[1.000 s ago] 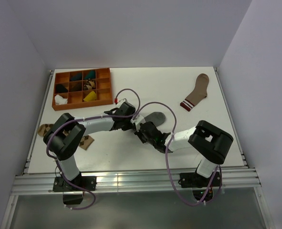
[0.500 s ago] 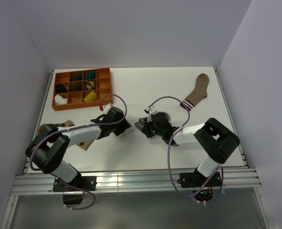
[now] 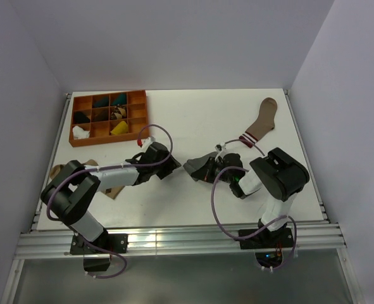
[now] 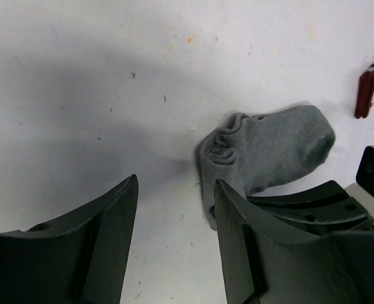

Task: Roll the socks
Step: Roll the sock at the center of the board.

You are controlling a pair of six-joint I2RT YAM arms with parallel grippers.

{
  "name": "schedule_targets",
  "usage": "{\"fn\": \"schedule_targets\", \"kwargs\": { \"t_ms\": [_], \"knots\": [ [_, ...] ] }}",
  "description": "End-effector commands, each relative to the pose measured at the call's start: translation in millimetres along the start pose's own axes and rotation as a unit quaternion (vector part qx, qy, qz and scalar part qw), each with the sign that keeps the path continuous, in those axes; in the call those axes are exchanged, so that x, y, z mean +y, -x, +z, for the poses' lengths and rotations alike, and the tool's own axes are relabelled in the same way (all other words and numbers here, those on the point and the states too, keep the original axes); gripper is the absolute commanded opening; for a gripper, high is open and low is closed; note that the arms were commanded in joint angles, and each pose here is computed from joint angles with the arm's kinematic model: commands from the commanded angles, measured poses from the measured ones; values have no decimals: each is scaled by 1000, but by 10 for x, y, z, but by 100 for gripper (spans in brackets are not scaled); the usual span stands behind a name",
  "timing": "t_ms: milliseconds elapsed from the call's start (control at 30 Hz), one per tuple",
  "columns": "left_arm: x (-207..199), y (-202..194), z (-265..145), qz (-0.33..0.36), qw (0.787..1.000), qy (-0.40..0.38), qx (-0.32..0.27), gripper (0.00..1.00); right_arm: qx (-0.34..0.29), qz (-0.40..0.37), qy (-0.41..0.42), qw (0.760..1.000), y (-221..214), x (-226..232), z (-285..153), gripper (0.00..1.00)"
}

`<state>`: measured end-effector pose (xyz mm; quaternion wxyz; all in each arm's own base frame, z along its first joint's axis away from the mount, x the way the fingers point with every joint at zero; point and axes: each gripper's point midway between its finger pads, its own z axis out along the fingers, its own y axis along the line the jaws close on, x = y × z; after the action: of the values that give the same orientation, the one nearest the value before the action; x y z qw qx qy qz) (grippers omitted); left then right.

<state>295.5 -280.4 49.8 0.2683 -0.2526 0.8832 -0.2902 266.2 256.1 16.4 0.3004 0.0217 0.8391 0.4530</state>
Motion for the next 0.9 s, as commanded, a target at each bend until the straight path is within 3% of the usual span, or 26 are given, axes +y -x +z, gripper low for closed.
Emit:
{"fn": "schedule_targets", "kwargs": {
  "t_ms": [0, 167, 867],
  "knots": [
    [-255, -25, 55, 5, 999, -32, 5, 56, 0, 90, 36, 995, -47, 50, -57, 0],
    [-257, -101, 129, 16, 999, -29, 15, 56, 1, 128, 37, 991, -44, -20, -67, 0],
    [-151, -331, 398, 38, 998, -16, 49, 53, 9, 164, 34, 986, -69, -108, -32, 0]
  ]
}}
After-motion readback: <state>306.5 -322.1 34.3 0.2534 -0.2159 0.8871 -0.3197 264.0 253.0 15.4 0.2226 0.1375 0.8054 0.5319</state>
